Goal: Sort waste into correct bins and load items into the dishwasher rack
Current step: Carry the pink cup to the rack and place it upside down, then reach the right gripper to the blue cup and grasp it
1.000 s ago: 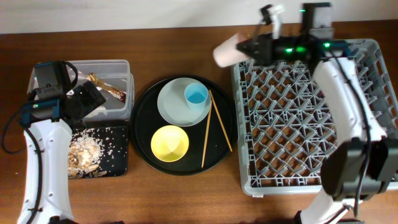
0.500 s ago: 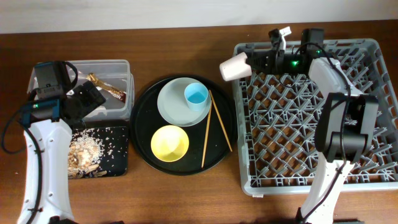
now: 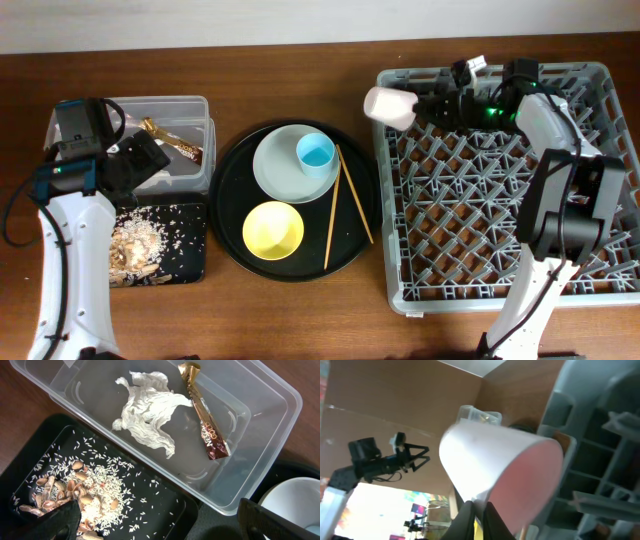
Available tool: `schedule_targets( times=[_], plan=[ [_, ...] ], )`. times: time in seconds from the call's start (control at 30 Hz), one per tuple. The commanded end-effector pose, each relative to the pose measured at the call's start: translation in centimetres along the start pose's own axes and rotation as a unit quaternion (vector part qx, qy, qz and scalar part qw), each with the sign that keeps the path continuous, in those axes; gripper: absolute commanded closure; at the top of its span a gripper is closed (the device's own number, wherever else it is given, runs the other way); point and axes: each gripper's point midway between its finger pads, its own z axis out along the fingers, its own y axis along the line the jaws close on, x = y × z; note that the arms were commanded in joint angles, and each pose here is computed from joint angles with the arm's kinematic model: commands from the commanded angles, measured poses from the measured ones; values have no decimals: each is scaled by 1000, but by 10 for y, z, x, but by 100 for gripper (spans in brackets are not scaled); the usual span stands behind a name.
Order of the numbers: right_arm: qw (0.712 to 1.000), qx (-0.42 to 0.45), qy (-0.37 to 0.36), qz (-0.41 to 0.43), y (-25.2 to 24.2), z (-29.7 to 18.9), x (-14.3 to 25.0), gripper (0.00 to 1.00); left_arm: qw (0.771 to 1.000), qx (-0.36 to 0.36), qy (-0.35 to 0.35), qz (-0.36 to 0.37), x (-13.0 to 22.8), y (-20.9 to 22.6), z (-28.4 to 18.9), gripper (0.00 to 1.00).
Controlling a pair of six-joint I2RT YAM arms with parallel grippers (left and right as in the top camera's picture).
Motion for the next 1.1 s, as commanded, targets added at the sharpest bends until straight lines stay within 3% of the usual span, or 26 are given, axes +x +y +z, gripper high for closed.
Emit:
schedule_targets(
  times=[0.0,0.17,0.33,0.43,0.57,0.7,0.87,0.93,1.07],
  plan=[
    [999,39,-2,7,-19,-10,2,91,1000,7,-13,4,-7,-1,-9,1],
    [998,44,-15,35,-22,-29,5,90,1000,7,-13,4,-7,-1,-9,1],
    [997,72,-13,-7,9,-40,1,88,1000,7,-13,4,-7,-1,-9,1],
    [977,206,7,-55,32,-54,3,88,1000,7,-13,4,-7,-1,-9,1],
    [921,371,12,-117,76,-57,4,87,1000,7,-13,4,-7,-1,-9,1],
    [863,457,55,-208,123,6,29,86,1000,7,-13,4,-7,-1,-9,1],
    [793,487,128,-343,137,115,75,82,1000,7,-13,4,-7,-1,-9,1],
    [777,490,135,-372,136,142,85,78,1000,7,-13,4,-7,-1,-9,1],
    [770,479,168,-385,103,190,105,73,1000,7,-13,4,-7,-1,-9,1]
  ],
)
